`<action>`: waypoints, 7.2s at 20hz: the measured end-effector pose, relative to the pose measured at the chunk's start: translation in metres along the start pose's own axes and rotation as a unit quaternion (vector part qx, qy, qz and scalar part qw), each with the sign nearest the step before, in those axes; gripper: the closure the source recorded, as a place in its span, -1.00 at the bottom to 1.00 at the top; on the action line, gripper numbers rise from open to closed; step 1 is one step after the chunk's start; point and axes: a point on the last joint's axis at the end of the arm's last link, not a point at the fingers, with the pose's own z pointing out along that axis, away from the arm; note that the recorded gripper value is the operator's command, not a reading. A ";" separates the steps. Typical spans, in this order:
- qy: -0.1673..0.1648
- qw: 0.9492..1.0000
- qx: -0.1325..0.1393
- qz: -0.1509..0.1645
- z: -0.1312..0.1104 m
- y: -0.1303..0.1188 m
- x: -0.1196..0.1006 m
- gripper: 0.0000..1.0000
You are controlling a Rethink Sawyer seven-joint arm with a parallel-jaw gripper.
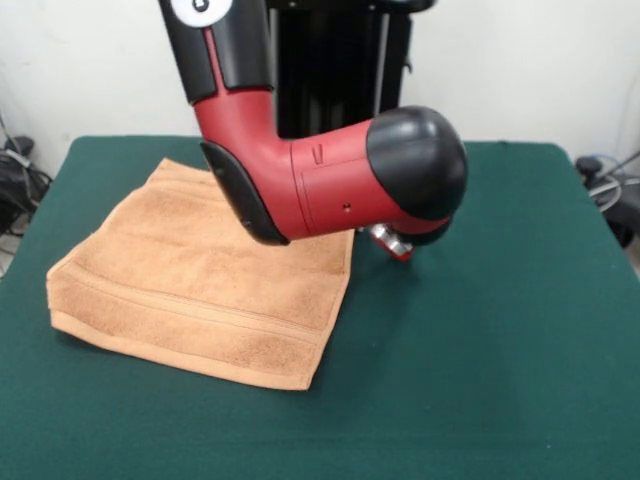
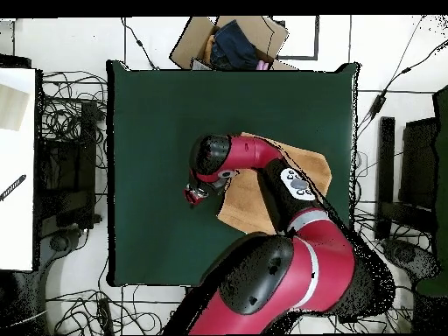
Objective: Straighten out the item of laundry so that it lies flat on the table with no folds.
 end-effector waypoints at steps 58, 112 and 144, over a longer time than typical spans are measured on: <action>0.150 0.933 0.081 0.317 0.011 -0.027 -0.009 -1.00; 0.149 0.925 0.076 0.342 -0.004 -0.060 -0.007 -1.00; 0.177 0.918 0.088 0.344 -0.001 -0.057 -0.017 -1.00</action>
